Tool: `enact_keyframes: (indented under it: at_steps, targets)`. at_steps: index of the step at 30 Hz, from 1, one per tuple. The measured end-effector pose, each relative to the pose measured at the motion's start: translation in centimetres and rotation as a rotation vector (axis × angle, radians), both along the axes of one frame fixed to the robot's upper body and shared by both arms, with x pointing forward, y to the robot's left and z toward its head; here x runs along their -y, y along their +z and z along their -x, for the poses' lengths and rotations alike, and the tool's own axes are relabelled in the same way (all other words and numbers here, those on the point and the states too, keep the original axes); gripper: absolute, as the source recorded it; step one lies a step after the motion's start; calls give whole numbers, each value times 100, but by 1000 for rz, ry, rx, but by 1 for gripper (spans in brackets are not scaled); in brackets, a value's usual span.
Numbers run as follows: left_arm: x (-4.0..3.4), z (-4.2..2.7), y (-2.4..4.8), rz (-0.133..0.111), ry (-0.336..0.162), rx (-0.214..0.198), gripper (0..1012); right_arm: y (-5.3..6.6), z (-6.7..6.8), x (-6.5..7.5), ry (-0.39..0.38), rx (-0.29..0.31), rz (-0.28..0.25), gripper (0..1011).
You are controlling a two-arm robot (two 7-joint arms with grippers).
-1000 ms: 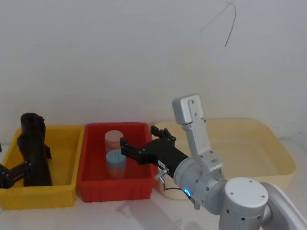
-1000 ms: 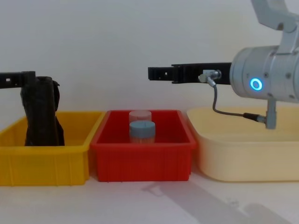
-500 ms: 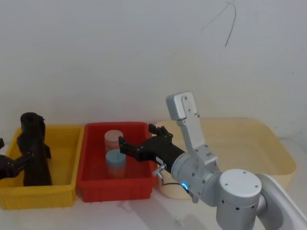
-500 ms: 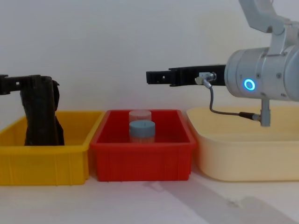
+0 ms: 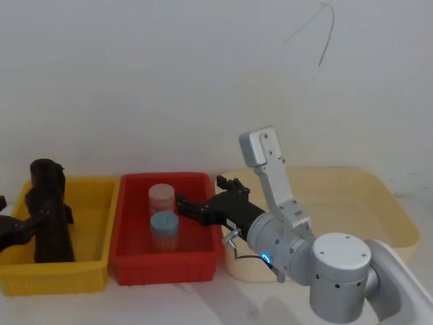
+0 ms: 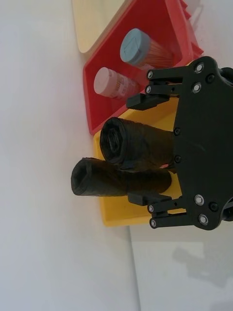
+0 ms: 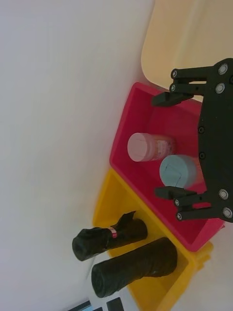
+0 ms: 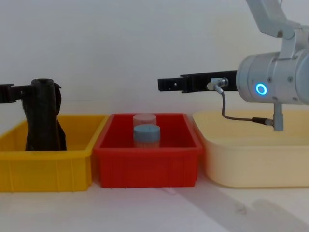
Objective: Pick up the garbage bag with the one hand and transfer it to the other hand.
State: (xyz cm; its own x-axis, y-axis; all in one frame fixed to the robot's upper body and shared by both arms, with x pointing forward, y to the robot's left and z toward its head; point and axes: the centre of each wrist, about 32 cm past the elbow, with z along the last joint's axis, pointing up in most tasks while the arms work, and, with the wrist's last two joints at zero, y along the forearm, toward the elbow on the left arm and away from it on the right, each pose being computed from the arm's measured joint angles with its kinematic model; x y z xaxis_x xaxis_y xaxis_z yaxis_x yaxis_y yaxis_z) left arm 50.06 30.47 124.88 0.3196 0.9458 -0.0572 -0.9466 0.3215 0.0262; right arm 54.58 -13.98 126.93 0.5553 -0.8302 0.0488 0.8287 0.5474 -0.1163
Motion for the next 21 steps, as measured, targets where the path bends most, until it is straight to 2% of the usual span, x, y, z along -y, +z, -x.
enact_keyframes:
  at_steps: [11, 21]
  targets:
    - [36, -188, -24, 1, -9, -30, 1000, -20, -54, 37, -12, -26, 10, 1000]
    - [75, -340, -22, -27, -33, -65, 1000, -45, -78, 54, -10, -52, 13, 1000]
